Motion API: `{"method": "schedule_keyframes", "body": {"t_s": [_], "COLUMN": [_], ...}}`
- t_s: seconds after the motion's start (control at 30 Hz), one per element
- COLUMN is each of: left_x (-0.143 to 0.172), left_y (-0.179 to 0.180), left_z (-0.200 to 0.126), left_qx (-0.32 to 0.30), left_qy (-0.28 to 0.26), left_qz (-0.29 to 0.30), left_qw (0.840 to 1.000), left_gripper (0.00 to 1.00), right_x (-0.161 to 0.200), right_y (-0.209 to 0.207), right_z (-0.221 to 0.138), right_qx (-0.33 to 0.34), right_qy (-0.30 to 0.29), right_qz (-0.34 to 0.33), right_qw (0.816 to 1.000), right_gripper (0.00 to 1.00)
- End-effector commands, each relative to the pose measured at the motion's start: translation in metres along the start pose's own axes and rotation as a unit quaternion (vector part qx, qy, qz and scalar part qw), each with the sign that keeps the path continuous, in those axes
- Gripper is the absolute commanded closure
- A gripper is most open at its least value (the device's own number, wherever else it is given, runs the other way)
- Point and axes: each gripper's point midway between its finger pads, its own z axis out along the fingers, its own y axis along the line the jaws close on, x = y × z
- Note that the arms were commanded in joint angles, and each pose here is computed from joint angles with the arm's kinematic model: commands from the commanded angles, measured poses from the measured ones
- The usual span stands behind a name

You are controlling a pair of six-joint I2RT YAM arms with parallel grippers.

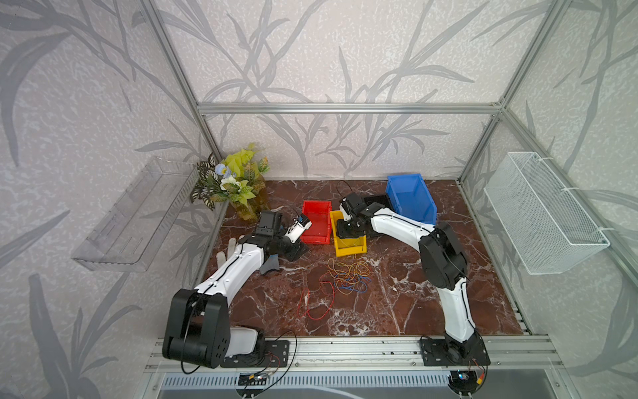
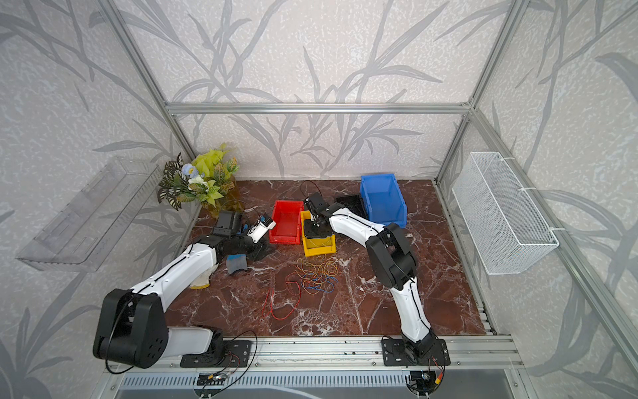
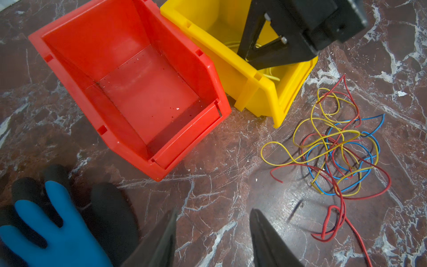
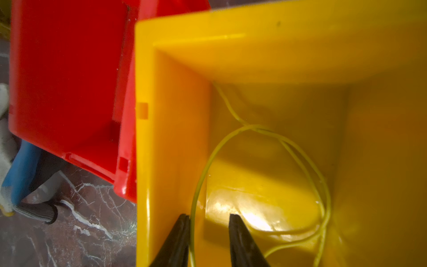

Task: Untangle and sort cables by color
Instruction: Adjust the cable in the bin.

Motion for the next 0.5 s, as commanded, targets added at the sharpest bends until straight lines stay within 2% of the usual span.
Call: {"method": "schedule_keyframes", "body": {"t_s": [0.0,0.2,0.37,0.47], "left_x": [-0.003,-0.011,-0.011,-0.012], "left_y": [0.003,0.006,0.002,-0.003], "left_z": [-0.002,-0.004,-0.002,0.001], "left_qx": [-0.007,-0.008,0.003,0.017], "left_qy": [-0.004,-0.01,-0.013,-0.017], "left_qz": [0.009,0.015,0.014,0.011], "left_qw": [1.0,1.0,1.0,1.0], "left_gripper": [0.47,0.47,0.46,0.46], "right_x": [-0.015,-0.014,0.007,0.022], "right_y": [-0.013,-0.006,-0.009,-0.013], "right_z": [-0.044,-0.075,-0.101,-0.103], "right_qx": [0.051,0.048,0.063,0.056], "right_qy": [-0.022,-0.021,-0.005,0.007], "right_qz": [-0.01,-0.013,-0.028,-0.03], "right_qw": [0.998,0.999,0.998,0.998], "right_gripper": [0.64,0.58,0.57,0.57]}}
